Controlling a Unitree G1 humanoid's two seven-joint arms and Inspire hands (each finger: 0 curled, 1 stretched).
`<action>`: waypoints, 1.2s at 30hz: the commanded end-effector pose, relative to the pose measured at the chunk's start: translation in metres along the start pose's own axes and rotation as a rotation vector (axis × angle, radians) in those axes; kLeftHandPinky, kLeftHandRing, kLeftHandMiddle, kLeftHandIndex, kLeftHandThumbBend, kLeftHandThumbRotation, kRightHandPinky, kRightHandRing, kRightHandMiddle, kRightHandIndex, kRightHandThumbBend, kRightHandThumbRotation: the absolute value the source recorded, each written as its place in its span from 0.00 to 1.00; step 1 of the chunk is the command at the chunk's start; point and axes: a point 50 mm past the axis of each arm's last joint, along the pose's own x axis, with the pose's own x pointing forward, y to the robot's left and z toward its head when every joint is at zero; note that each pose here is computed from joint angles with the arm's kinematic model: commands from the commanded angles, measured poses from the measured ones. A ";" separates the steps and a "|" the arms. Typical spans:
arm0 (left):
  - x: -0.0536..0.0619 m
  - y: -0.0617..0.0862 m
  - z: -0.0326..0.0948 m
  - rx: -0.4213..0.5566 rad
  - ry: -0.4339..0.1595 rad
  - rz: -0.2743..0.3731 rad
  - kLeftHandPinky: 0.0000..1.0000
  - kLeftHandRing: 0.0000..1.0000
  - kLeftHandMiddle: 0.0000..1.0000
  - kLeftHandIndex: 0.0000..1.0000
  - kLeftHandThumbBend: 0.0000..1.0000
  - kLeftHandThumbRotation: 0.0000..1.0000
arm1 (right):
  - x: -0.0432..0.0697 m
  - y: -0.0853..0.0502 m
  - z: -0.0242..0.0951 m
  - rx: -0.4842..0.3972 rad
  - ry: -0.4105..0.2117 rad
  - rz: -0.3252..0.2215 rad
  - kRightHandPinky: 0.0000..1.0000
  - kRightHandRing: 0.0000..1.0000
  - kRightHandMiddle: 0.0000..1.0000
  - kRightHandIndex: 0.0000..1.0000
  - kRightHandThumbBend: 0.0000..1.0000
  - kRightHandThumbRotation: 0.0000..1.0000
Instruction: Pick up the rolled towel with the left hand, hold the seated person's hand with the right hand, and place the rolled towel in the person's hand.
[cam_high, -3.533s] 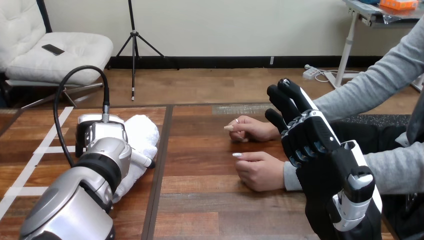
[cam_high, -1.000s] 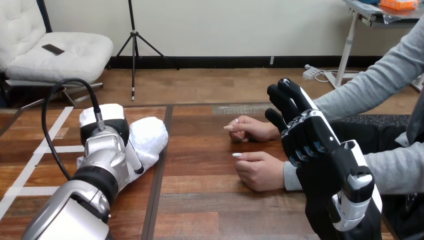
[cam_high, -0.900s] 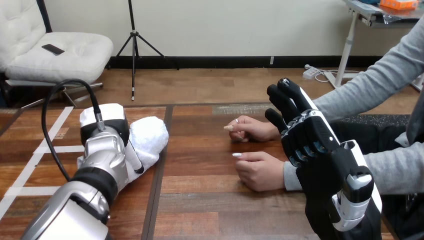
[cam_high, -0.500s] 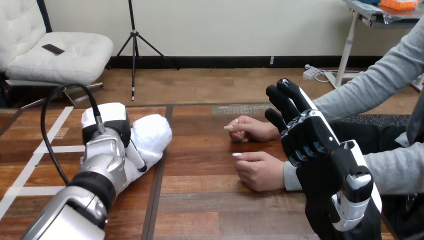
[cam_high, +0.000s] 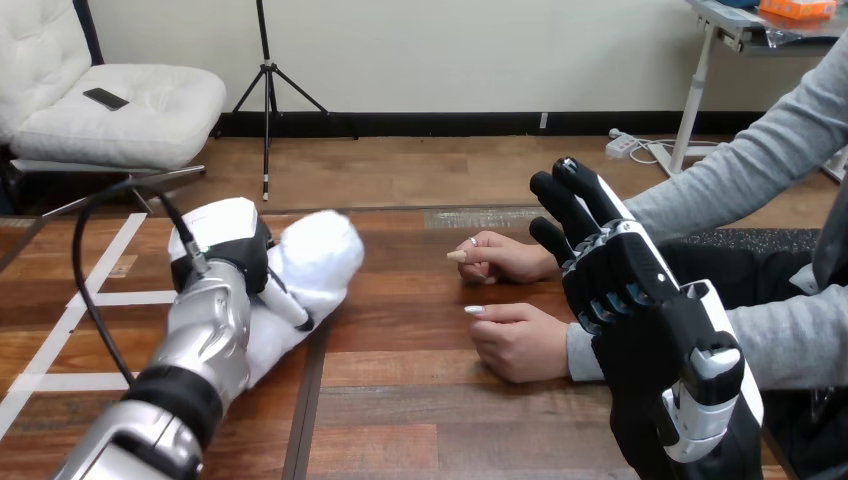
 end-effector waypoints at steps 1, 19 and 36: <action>-0.003 0.039 0.004 -0.107 -0.074 0.192 0.20 0.29 0.39 0.42 0.72 0.00 | 0.012 -0.004 0.007 -0.023 -0.070 0.009 1.00 1.00 0.93 0.94 0.91 1.00; -0.034 0.043 -0.001 -0.399 -0.205 0.330 0.22 0.30 0.39 0.43 0.68 0.00 | 0.011 -0.007 -0.001 -0.011 -0.031 0.013 1.00 1.00 0.94 0.94 0.84 1.00; -0.068 0.044 -0.007 -0.664 -0.338 0.385 0.22 0.29 0.38 0.44 0.63 0.00 | 0.009 -0.011 -0.013 -0.014 0.046 0.016 1.00 1.00 0.95 0.96 0.84 1.00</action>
